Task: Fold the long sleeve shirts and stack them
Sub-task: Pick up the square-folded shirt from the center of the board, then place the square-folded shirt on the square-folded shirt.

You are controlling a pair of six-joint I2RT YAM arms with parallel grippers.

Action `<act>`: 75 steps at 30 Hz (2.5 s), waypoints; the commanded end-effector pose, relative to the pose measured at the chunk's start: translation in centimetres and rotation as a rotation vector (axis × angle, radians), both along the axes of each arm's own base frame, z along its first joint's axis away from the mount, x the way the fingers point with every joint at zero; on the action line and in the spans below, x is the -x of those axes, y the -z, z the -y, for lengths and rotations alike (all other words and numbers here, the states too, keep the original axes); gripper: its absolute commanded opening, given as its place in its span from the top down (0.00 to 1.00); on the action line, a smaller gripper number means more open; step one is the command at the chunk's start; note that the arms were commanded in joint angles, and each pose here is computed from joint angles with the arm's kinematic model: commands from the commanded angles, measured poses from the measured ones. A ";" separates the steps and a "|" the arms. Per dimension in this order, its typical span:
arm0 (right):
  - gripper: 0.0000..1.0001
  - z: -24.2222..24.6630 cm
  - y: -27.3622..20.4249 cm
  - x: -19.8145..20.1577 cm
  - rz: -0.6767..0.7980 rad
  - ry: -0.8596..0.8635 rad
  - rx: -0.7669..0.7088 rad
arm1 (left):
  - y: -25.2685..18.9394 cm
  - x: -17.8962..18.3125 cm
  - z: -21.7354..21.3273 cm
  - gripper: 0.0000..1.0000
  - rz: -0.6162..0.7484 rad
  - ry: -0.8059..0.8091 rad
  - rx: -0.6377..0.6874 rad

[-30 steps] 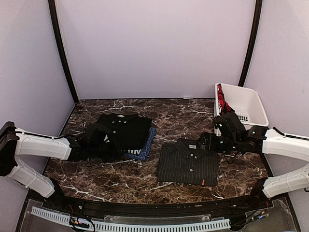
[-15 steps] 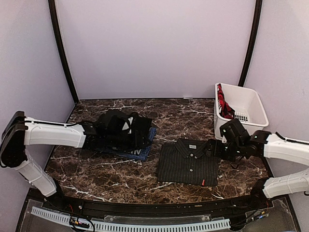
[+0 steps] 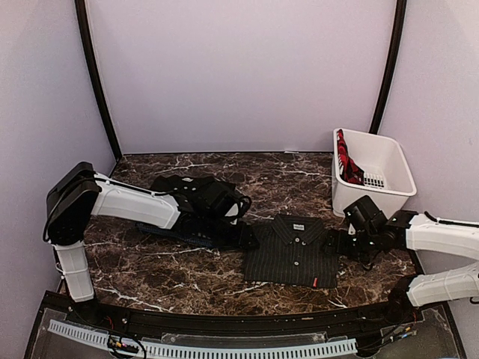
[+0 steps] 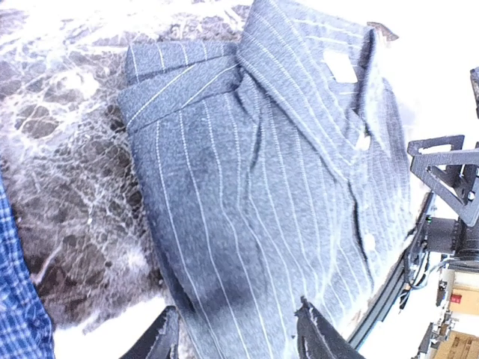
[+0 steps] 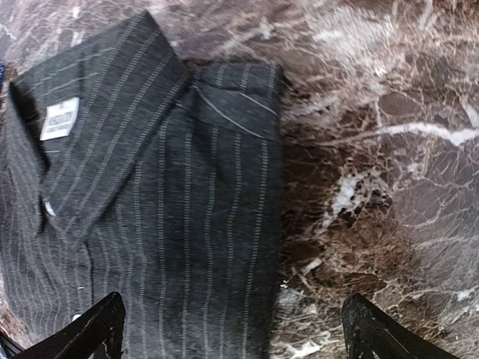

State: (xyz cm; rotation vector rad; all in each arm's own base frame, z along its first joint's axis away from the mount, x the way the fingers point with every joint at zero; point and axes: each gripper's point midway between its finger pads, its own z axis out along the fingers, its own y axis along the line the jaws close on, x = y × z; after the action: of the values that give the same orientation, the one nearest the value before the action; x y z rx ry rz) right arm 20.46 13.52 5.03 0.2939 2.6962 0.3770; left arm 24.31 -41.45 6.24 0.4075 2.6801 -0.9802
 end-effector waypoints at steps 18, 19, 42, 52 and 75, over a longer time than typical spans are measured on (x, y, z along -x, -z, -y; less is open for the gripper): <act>0.17 -1.8 3.4 -0.4 -0.045 -0.011 -0.117 | 4.3 1.1 1.7 0.49 -0.024 0.037 -0.156; 0.19 -1.9 3.4 -0.4 -0.045 -0.014 -0.126 | 4.3 1.1 1.9 0.52 -0.026 0.036 -0.154; 1.00 -6.5 -5.0 -3.0 0.116 -0.173 -0.307 | -5.0 -2.0 3.4 1.00 0.144 0.009 -0.102; 1.00 -10.9 -12.5 -5.8 0.252 -0.274 -0.409 | -13.1 -5.2 0.4 1.00 0.268 -0.024 -0.075; 1.00 -35.2 -19.2 -11.2 0.307 -0.603 -0.623 | -18.7 -14.3 -21.0 1.00 0.331 -0.375 -0.198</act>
State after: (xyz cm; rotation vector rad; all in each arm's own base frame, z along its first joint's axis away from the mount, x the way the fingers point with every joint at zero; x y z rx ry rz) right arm 32.28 45.11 23.74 -0.3045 2.2710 1.2190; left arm 38.56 -23.71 24.03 0.1241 2.4519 -0.5250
